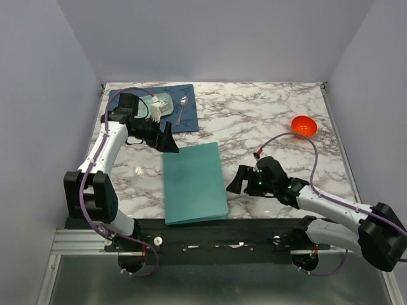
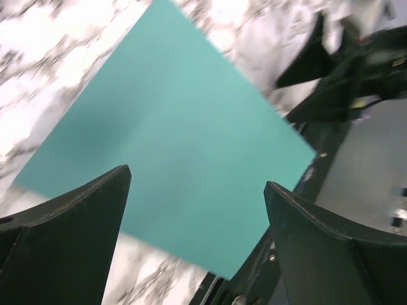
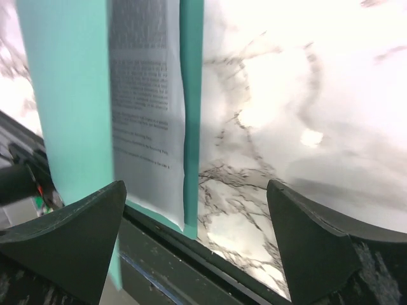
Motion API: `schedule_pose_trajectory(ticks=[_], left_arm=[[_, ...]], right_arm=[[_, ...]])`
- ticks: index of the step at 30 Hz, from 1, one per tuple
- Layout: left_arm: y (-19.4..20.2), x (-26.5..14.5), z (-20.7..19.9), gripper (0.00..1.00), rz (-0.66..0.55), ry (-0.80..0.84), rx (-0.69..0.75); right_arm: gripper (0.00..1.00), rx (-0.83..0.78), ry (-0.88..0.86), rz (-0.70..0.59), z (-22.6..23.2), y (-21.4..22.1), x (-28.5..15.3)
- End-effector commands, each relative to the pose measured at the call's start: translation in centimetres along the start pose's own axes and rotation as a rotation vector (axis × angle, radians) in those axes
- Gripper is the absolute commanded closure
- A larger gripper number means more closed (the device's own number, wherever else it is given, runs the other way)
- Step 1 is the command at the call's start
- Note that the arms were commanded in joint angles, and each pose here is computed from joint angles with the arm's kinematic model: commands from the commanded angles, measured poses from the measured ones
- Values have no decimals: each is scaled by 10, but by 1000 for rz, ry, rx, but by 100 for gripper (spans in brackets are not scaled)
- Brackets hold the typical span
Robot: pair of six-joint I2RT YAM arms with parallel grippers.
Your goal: Put the files into the folder
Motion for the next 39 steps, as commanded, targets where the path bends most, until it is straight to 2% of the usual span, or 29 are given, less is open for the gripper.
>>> schedule_pose_trajectory(ticks=[1,6,13,14,18,25,31,39], left_arm=[[32,-11,24,10,142,-261,115],[68,-5,42,20,295,-330,165],[100,17,44,53,453,-306,213],[100,24,41,54,466,-295,234],[111,44,36,53,529,-242,234],[116,73,36,46,577,-194,210],[106,95,40,41,549,-183,174],[75,123,52,41,498,-177,148]], right_arm=[[0,2,70,-57,-9,-6,-13],[0,-14,-3,-18,3,-13,-4],[0,0,-62,39,15,-25,22],[0,-3,-82,25,18,-29,25],[1,22,-89,57,17,-27,35],[3,65,-78,101,13,-25,60],[4,92,-52,117,7,-33,82],[4,135,17,23,-14,-61,78]])
Point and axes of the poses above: each gripper's point midway between its finger pads, its own x axis out along the fingers, its own z axis along the line the jaws close on, y = z × x, the point moved 10 cm from there along -x, back along the fingers, and after that the axes turned 2 degrees about -x, right-handed, at the moved point
